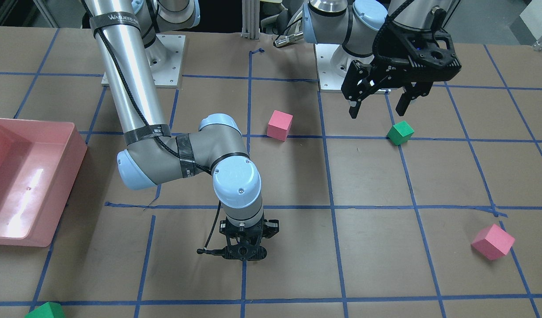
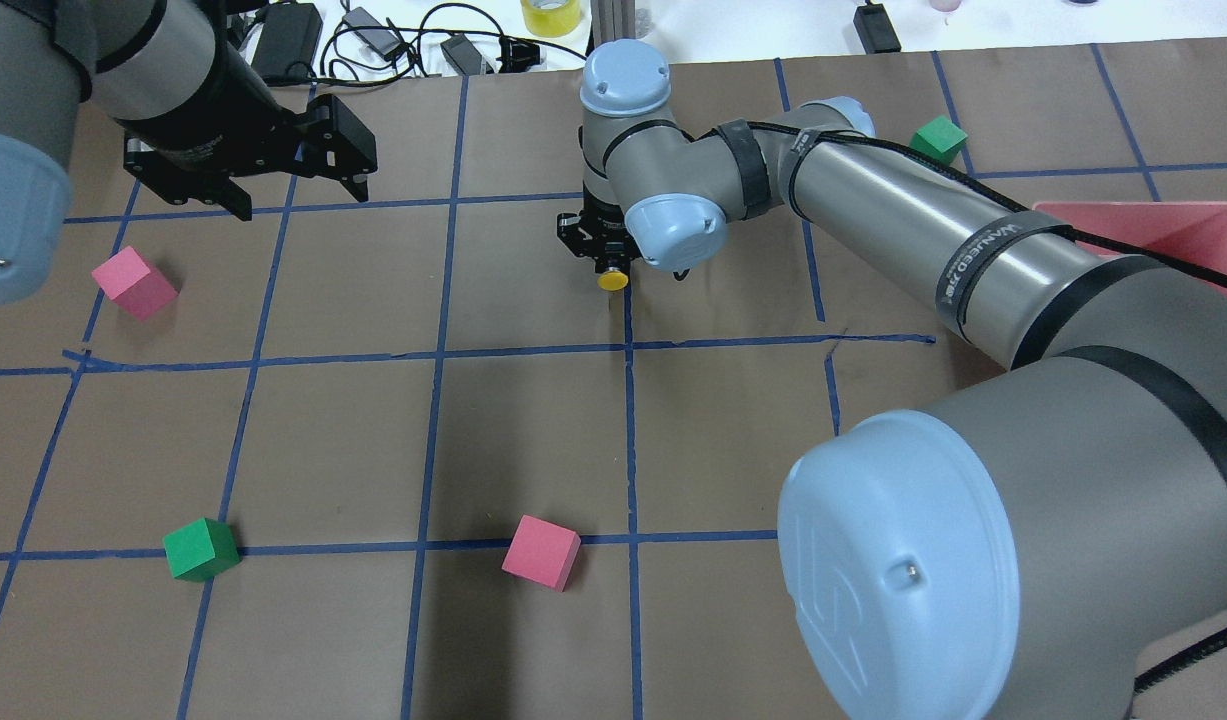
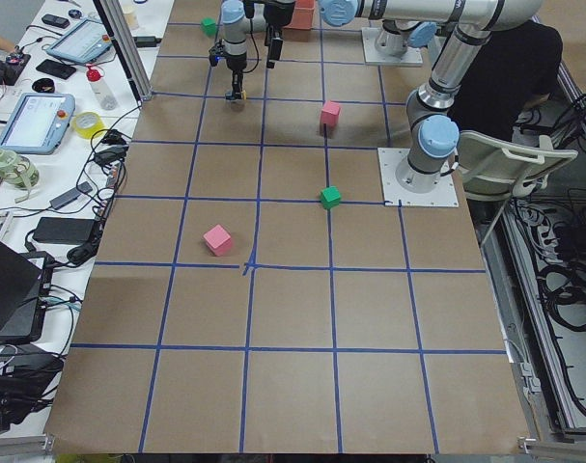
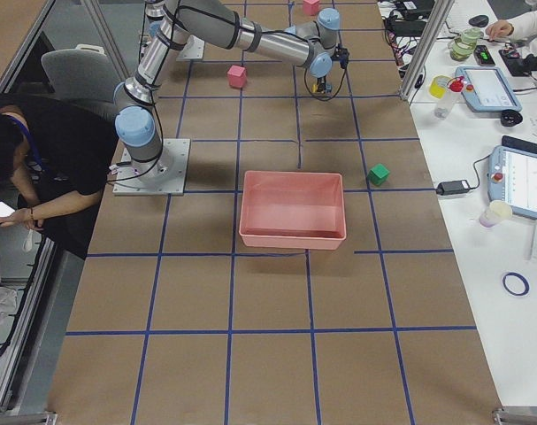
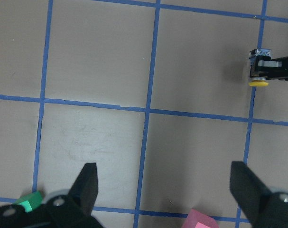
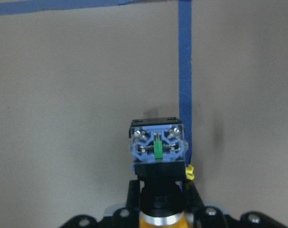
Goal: Align button upright
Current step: 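Set the button down on its side and open the right gripper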
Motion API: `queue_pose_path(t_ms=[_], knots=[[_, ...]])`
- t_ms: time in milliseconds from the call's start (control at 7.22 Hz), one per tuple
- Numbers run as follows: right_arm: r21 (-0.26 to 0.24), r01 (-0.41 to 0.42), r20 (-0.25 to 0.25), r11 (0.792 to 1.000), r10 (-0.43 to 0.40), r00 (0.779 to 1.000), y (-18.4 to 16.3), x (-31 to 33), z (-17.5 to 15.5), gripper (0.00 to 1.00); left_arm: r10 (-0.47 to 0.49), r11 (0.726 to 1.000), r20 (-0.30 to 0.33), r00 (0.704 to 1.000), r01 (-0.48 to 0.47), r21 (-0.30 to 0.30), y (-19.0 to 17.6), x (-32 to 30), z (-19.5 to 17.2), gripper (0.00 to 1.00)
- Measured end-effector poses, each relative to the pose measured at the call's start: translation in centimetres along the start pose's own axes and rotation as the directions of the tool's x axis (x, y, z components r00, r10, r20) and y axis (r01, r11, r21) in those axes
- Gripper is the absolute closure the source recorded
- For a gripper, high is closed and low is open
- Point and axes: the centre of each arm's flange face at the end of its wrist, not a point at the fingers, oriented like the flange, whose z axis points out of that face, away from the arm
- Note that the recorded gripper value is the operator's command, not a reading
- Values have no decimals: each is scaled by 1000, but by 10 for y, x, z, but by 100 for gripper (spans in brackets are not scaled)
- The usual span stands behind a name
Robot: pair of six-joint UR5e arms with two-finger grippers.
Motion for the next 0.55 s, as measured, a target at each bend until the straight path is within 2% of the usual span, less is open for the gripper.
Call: queue_pose_path(t_ms=[554], knots=[[12,2,-4,1000,-2,1000,11,3,-22,0,0,1000,1,1000,0,-20,0,0,1,0]])
